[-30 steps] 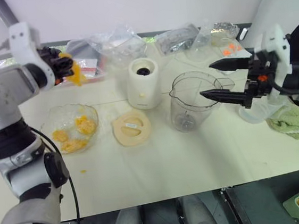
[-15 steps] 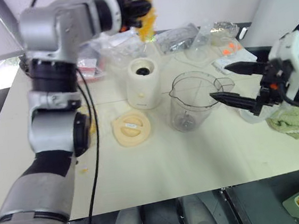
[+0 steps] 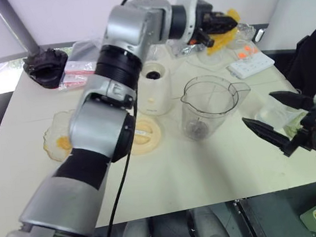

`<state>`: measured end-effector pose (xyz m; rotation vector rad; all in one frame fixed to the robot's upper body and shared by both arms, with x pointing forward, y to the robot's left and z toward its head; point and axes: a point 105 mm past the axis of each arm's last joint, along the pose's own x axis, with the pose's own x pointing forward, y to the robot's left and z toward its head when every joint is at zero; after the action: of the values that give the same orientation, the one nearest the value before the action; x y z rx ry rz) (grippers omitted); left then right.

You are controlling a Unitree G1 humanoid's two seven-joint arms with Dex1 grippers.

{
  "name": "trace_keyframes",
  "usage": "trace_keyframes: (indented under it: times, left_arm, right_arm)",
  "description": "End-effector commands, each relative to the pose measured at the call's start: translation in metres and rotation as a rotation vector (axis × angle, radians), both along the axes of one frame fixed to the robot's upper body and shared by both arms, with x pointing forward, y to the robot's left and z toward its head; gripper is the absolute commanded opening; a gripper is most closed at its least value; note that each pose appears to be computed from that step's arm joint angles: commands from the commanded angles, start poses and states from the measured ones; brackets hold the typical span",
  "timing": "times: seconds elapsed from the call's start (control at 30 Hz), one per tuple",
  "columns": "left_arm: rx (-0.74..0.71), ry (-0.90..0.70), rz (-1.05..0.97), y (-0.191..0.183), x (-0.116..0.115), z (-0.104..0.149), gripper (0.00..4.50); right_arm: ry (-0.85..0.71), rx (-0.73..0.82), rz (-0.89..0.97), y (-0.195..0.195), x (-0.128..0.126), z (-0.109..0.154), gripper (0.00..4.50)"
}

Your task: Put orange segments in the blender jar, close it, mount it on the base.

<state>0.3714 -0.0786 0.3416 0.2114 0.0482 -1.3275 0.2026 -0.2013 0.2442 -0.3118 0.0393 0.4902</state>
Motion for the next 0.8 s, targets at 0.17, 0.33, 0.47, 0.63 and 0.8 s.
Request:
trace_keyframes:
  times: [0.17, 0.33, 0.47, 0.63, 0.8]
  left_arm:
    - [0.168, -0.028, -0.069, -0.001, -0.005, -0.038, 0.86]
    - [0.236, -0.016, -0.105, 0.004, -0.009, -0.061, 0.86]
    - [0.276, -0.027, -0.129, 0.007, -0.009, -0.076, 1.37]
    - [0.277, -0.033, -0.136, 0.005, -0.007, -0.084, 3.72]
    - [0.230, -0.057, -0.132, 0.001, -0.006, -0.080, 4.49]
  right_arm:
    - [-0.045, 0.020, -0.030, 0.002, -0.008, 0.005, 4.50]
    - [-0.035, 0.019, -0.024, 0.003, -0.007, 0.006, 4.50]
    - [-0.032, 0.016, -0.017, 0.003, -0.006, 0.007, 4.50]
    - [-0.029, 0.016, -0.013, 0.005, -0.005, 0.007, 4.50]
    - [-0.014, 0.014, -0.022, 0.004, -0.007, 0.004, 4.50]
